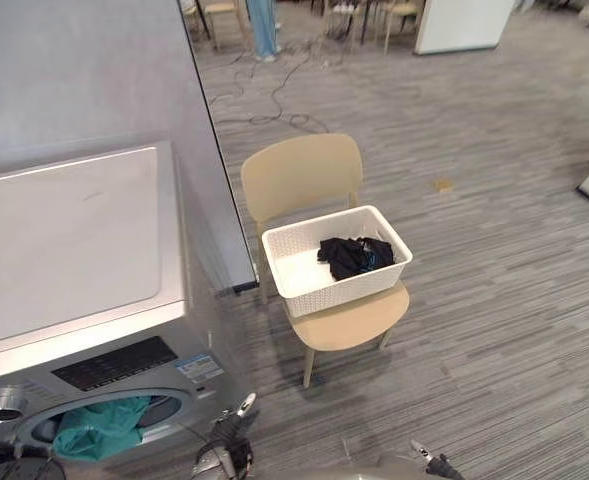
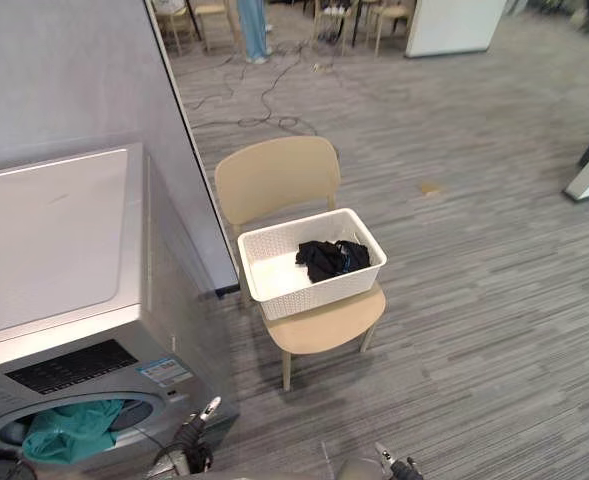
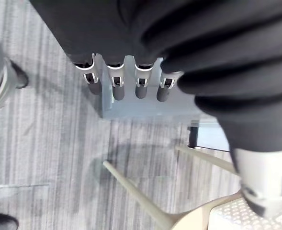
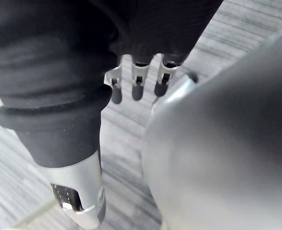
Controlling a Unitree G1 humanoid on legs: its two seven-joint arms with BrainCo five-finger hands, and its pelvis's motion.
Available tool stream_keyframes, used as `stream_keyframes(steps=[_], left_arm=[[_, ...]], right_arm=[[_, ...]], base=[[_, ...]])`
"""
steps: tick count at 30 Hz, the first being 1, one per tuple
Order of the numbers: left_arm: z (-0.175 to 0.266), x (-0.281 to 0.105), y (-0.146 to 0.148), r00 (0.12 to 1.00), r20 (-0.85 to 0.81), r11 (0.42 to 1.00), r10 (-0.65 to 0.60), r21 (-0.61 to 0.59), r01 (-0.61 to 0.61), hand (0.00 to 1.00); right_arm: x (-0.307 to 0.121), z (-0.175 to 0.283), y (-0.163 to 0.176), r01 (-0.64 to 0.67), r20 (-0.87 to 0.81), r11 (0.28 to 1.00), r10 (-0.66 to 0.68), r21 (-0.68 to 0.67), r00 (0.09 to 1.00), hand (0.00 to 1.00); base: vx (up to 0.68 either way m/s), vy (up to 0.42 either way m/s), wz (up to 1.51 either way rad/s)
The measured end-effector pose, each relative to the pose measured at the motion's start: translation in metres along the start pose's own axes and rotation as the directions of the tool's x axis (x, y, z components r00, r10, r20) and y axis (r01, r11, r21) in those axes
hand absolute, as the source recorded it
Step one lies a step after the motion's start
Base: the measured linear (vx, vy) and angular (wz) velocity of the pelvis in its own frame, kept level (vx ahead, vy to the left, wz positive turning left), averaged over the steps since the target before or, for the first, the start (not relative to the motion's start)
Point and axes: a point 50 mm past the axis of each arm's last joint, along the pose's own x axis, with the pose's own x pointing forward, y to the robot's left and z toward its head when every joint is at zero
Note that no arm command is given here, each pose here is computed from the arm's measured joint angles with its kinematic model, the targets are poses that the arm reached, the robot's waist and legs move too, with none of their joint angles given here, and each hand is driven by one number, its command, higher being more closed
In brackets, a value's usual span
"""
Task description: Pick up the laundry basket with both hands and put the clothes into the washing machine.
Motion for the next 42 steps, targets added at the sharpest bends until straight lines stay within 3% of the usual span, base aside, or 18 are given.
stream_keyframes(steps=[3,8,13,17,20,28,33,42], left_arm=[[-0.003,0.000,0.013,0.998,-0.016,0.995,0.056,-0.077,-0.057,0.00],[0.000,0.000,0.036,0.993,-0.018,0.989,0.114,-0.088,-0.116,0.00],[-0.024,-0.009,0.055,0.984,-0.085,0.983,0.156,-0.085,-0.164,0.00],[-0.028,-0.010,0.054,0.982,-0.114,0.984,0.151,-0.072,-0.160,0.00],[-0.026,-0.009,0.056,0.982,-0.105,0.984,0.157,-0.068,-0.164,0.00],[-0.024,-0.009,0.055,0.984,-0.098,0.987,0.146,-0.048,-0.151,0.00],[-0.018,-0.007,0.053,0.989,-0.071,0.991,0.132,-0.007,-0.132,0.00],[-0.010,-0.006,0.060,0.989,-0.050,0.990,0.141,-0.025,-0.142,0.00]], right_arm=[[0.002,0.002,0.001,0.006,-0.005,1.000,-0.006,0.024,1.000,0.00],[0.007,0.022,0.012,-0.003,0.049,0.997,-0.001,0.076,0.999,0.00],[0.009,0.040,-0.002,0.026,0.098,0.998,-0.031,0.058,0.995,0.00],[0.008,0.028,-0.008,0.050,0.046,0.997,-0.053,0.065,0.998,0.00],[0.006,0.004,0.011,0.012,-0.027,0.998,-0.010,0.065,1.000,0.00],[0.006,0.002,0.013,-0.003,-0.023,0.999,0.004,0.042,1.000,0.00],[0.000,-0.014,-0.007,0.046,-0.067,0.999,-0.044,0.029,0.997,0.00],[-0.001,-0.011,0.002,0.011,-0.026,0.998,-0.009,0.064,1.000,0.00]], base=[[0.09,-0.456,0.72],[0.05,-0.392,0.57],[-0.06,-0.114,-0.02],[-0.04,0.109,0.36],[-0.06,0.141,0.27],[-0.06,0.050,0.16],[0.02,0.058,0.64],[0.13,-0.081,0.56]])
